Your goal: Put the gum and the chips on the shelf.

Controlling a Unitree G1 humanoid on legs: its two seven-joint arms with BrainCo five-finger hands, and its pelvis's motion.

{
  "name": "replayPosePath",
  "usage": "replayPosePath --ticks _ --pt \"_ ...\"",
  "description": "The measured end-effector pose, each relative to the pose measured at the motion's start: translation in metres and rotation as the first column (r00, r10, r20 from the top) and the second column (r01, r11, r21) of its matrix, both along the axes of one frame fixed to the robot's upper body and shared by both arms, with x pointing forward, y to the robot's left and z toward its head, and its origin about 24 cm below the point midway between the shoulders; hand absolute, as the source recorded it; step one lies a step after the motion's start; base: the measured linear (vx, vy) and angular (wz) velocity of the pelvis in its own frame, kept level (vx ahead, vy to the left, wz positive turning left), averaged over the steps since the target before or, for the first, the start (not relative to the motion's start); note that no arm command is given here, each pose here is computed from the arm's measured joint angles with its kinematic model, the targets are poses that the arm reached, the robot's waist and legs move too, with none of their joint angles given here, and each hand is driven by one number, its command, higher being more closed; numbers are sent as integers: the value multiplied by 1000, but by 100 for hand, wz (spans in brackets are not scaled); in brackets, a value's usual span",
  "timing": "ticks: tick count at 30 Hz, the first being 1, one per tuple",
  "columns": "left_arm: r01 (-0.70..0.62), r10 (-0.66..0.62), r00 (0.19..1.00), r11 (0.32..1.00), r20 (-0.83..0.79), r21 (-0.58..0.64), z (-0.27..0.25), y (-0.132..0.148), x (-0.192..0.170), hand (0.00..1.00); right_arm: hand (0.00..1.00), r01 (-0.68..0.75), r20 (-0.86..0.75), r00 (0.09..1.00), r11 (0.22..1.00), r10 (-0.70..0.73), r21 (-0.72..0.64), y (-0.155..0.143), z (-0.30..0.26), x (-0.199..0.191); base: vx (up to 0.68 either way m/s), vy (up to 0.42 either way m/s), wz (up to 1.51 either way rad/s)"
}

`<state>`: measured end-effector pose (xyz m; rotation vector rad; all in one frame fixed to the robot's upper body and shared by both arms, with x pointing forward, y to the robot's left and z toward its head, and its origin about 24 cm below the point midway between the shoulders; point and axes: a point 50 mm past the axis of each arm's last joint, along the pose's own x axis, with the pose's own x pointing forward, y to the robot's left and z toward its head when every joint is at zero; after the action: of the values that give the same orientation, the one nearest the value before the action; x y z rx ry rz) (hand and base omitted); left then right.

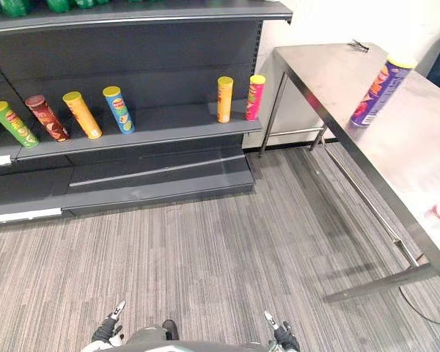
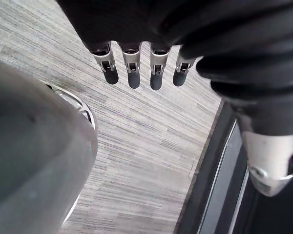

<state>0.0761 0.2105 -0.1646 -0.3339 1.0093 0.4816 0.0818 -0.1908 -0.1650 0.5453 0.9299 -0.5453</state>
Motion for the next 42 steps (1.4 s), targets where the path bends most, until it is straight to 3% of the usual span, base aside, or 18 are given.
replayPosePath --ticks 9,12,14,23,31,35,42 --pt "188 -188 981 982 -54 -1 -3 -11 -1 0 0 -192 61 978 978 197 -86 -11 10 24 197 47 -63" --pt "168 -168 985 986 -44 -8 -2 -8 1 0 0 -220 83 970 971 227 -91 -8 12 34 191 -135 -78" --pt "166 -167 985 985 -32 -54 -4 -25 4 0 0 -244 125 958 961 260 -129 -12 19 50 126 -90 -90" --pt "176 -176 984 983 -3 -60 -3 -29 11 0 0 -271 96 954 953 285 -136 -16 16 38 10 -8 -27" --pt "135 -135 991 990 -8 -46 -2 -20 13 0 0 -204 111 970 972 217 -113 -18 16 31 45 -38 -30" --pt "71 -70 997 996 16 -56 -1 -24 12 0 0 -180 59 980 974 189 -138 -37 15 18 297 -150 -122" --pt "43 -40 994 999 100 -32 6 -19 28 0 0 22 -32 999 990 -27 -136 -53 8 -23 268 16 -103"
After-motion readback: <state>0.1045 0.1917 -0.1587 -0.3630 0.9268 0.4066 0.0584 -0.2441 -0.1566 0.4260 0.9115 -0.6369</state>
